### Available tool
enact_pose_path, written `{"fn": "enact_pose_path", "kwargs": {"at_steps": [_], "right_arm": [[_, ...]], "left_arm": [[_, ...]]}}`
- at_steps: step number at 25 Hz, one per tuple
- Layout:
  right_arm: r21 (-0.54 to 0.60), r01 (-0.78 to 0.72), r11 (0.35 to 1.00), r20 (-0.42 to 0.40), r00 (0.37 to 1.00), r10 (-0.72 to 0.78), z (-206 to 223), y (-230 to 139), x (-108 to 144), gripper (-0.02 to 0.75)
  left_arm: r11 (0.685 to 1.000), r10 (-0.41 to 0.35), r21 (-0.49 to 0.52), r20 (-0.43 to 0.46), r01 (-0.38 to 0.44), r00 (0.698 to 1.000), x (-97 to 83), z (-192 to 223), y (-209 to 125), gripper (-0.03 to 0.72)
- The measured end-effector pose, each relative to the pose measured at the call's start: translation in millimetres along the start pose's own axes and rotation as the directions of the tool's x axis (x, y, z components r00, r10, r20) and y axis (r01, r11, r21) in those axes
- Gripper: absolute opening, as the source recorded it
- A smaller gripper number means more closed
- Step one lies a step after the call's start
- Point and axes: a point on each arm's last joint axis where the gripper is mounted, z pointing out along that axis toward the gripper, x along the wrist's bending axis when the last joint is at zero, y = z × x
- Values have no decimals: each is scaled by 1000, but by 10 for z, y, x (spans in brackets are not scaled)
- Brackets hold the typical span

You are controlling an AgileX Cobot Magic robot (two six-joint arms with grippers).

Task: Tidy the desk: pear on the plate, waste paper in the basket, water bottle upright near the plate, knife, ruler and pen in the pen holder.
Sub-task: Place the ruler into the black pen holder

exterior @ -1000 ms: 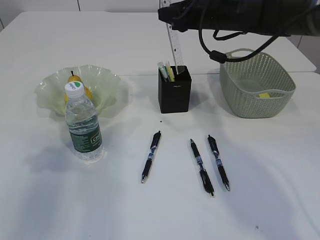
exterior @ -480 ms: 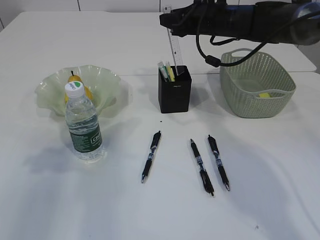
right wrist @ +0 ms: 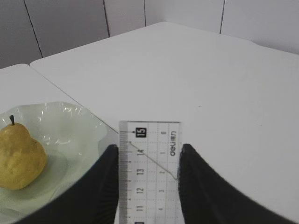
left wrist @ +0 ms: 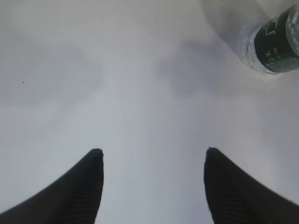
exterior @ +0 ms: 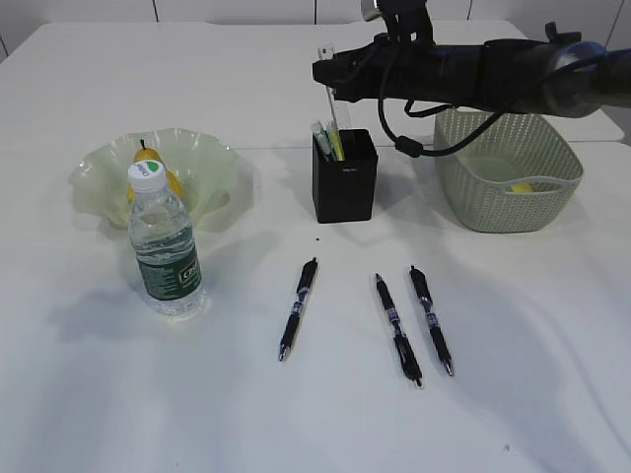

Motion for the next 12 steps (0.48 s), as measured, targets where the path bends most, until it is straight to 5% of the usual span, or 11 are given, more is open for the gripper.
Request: {"fn": "enact_pose_path", "kwargs": {"at_steps": [12], "right_arm": [[22, -22, 1000, -10, 1000, 22, 50, -167, -11, 284]], "left_arm": [[1000, 0, 0, 0, 0, 1000, 0, 0, 0, 474]]}}
